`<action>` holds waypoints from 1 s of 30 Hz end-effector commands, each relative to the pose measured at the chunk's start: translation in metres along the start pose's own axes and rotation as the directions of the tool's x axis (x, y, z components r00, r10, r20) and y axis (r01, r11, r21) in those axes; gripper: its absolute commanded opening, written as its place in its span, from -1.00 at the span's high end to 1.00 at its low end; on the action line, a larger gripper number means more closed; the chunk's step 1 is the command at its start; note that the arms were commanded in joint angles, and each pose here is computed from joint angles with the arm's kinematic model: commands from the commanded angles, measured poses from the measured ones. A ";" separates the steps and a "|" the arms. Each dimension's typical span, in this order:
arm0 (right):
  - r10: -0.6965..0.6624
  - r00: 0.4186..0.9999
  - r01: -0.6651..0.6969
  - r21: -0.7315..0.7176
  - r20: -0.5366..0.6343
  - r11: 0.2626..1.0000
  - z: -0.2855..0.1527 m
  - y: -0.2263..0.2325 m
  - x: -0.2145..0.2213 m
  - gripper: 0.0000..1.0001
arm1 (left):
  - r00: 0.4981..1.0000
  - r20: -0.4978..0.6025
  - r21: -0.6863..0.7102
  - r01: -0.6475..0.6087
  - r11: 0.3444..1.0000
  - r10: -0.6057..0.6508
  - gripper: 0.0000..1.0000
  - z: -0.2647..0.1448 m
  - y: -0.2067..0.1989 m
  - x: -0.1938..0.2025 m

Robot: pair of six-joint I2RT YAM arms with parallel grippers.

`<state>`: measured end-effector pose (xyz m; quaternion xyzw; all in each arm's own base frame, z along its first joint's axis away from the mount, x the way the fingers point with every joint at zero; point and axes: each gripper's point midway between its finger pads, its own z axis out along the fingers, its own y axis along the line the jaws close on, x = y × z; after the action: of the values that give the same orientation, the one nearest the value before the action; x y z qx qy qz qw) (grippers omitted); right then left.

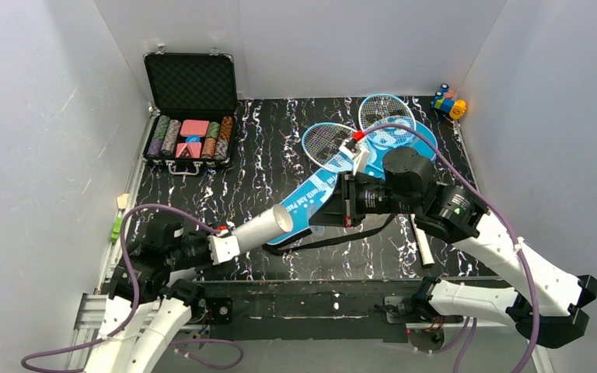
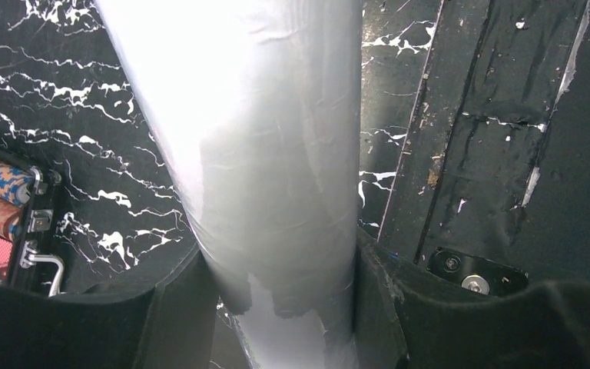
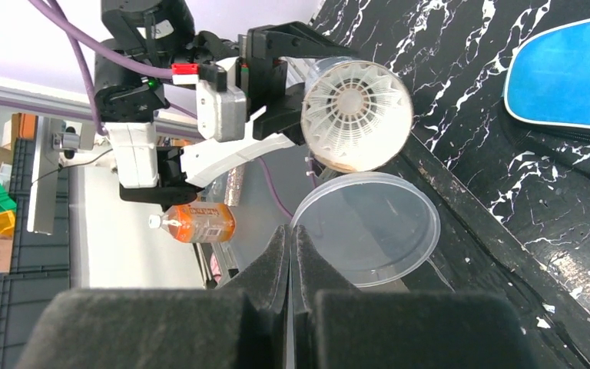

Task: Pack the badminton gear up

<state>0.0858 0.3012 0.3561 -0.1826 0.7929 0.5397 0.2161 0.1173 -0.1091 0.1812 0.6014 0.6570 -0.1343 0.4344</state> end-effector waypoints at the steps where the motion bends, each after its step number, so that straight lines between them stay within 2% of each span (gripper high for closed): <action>1: -0.009 0.999 0.009 -0.001 0.053 1.000 -0.013 0.020 -0.018 0.97 | 0.998 -0.020 -0.011 0.055 0.998 -0.055 0.49 0.004 0.004 0.003; 5: 0.031 0.998 -0.034 0.068 0.053 0.997 -0.009 0.014 -0.025 0.97 | 0.993 -0.050 -0.029 0.109 0.994 -0.110 0.50 0.006 0.010 0.007; 15: 0.126 0.988 -0.138 0.136 0.093 0.981 -0.011 0.002 -0.042 0.97 | 0.988 -0.050 -0.024 0.147 0.989 -0.148 0.48 0.011 0.022 -0.001; 19: 0.136 0.985 -0.151 0.155 0.106 0.976 -0.011 -0.003 -0.045 0.97 | 0.988 -0.012 -0.029 0.154 0.988 -0.155 0.48 0.013 0.025 -0.008; 30: 0.129 0.984 -0.141 0.099 0.120 0.985 -0.017 0.000 -0.047 0.97 | 0.989 0.027 -0.045 0.143 0.989 -0.142 0.50 0.010 0.021 -0.012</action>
<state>0.1269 0.2886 0.3680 -0.0734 0.8405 0.4904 0.2183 0.1415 -0.1120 0.1727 0.5412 0.7199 -0.1479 0.4085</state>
